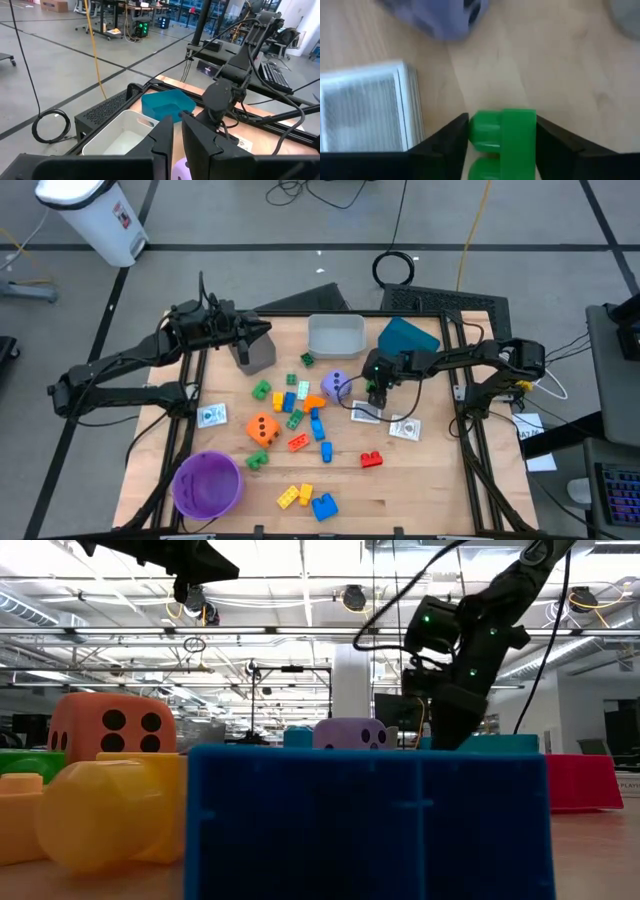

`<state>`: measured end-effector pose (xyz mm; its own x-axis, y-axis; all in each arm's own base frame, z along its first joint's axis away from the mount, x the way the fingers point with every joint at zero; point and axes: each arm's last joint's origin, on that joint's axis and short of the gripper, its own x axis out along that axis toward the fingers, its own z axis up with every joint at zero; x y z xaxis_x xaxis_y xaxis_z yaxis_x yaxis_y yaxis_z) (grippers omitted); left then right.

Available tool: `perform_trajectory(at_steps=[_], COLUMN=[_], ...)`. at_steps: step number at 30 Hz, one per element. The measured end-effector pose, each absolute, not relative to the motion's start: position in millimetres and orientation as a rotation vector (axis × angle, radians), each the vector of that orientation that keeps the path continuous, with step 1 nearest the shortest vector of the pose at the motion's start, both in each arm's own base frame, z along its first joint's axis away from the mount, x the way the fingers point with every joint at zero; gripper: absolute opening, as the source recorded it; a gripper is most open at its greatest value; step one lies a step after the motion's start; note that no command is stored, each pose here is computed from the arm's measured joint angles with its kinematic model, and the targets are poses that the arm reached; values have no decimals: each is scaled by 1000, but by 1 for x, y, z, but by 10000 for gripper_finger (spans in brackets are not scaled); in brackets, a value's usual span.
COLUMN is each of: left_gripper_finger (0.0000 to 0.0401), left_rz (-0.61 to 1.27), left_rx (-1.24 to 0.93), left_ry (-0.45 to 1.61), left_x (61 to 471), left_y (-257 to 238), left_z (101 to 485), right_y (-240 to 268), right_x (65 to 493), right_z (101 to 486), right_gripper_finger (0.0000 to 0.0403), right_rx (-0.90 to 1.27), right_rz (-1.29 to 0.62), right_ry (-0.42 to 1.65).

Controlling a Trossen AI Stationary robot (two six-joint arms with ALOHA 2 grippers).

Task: Pick & Place Toys
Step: Put the green game piece into the blue bin

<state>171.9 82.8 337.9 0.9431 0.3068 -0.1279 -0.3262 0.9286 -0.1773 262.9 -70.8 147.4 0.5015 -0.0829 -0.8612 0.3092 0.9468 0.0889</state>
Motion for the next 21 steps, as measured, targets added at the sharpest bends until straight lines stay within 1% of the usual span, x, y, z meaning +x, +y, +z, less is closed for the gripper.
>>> perform_trajectory(at_steps=[5,7,11,12,16,21], left_gripper_finger=[45,45,45,45,45,45], left_rz=[325,325,329,329,337,350], left_rx=[-198,-194,-192,-192,-190,-189], left_ry=[98,97,86,79,67,64], left_x=[172,172,172,172,171,170], left_y=[83,83,84,84,85,88], left_z=[338,338,339,340,341,341], right_y=[-73,-74,-80,-81,-86,-93], right_x=[272,272,275,274,267,256], right_z=[160,167,195,204,235,246], right_gripper_finger=[99,73,15,7,11,10], right_rx=[287,293,292,288,263,286], right_rz=[-236,-242,-232,-233,-253,-288], right_ry=[868,837,732,705,588,549])
